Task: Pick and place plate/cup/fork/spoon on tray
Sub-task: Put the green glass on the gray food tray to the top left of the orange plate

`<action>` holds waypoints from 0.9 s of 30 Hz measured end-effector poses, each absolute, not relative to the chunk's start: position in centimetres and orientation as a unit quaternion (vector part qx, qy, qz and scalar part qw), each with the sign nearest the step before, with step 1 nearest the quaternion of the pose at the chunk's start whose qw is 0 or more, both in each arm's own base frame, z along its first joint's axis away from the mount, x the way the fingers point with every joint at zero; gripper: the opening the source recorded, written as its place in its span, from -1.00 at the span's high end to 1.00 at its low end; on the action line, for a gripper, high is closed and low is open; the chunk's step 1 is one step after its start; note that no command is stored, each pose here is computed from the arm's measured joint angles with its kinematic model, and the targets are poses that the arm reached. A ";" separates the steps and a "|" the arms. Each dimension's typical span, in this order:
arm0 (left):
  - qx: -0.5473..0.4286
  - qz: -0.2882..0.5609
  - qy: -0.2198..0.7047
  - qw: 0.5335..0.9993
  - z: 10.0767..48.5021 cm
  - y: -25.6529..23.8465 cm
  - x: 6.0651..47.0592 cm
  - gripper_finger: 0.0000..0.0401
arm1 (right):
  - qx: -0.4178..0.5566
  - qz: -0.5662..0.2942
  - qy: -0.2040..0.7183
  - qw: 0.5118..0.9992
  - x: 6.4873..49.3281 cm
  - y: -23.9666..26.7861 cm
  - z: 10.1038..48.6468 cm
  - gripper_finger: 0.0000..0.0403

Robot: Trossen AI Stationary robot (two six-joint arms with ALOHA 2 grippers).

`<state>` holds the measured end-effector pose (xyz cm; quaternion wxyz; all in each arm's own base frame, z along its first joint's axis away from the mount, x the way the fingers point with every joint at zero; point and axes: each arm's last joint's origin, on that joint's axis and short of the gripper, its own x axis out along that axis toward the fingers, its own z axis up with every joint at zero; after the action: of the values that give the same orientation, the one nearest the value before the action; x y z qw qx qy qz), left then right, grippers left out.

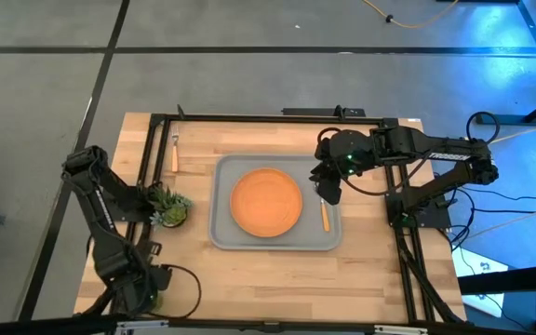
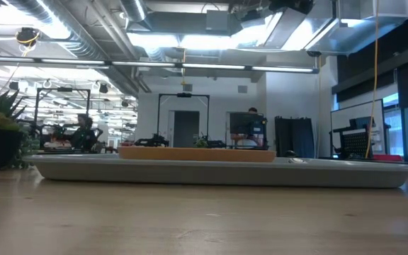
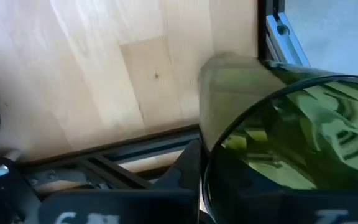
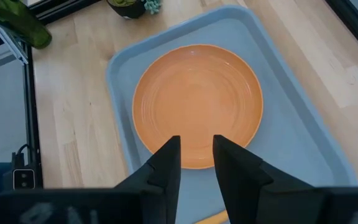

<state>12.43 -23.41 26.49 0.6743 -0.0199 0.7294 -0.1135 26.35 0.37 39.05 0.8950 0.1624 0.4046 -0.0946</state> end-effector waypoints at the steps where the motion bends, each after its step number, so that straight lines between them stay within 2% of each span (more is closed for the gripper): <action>1: -0.025 -0.111 0.732 0.672 26.5 -23.2 12.7 0.96 | 0.162 -0.095 0.405 0.895 26.4 0.4 39.1 0.51; 6: -0.049 -0.112 0.710 0.694 28.1 -22.3 14.7 0.98 | 0.162 -0.094 0.405 0.895 26.4 0.4 39.1 0.51; 13: -0.100 -0.081 0.683 0.719 34.2 -18.3 16.7 0.99 | 0.162 -0.094 0.405 0.895 26.3 0.4 39.1 0.51; 18: -0.156 -0.015 0.679 0.717 38.2 -13.9 18.4 0.99 | 0.161 -0.094 0.405 0.895 26.3 0.4 39.1 0.51; 23: -0.223 0.031 0.611 0.759 40.9 -9.0 21.0 0.99 | 0.161 -0.094 0.405 0.895 26.3 0.4 39.1 0.51; 27: -0.239 0.104 0.576 0.775 41.2 -5.2 22.3 0.99 | 0.157 -0.092 0.406 0.896 26.3 0.4 39.0 0.51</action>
<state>22.32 -5.19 41.20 0.7748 -0.2388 0.5760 0.1043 26.35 0.38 39.05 0.8958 0.1572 0.4055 -0.0918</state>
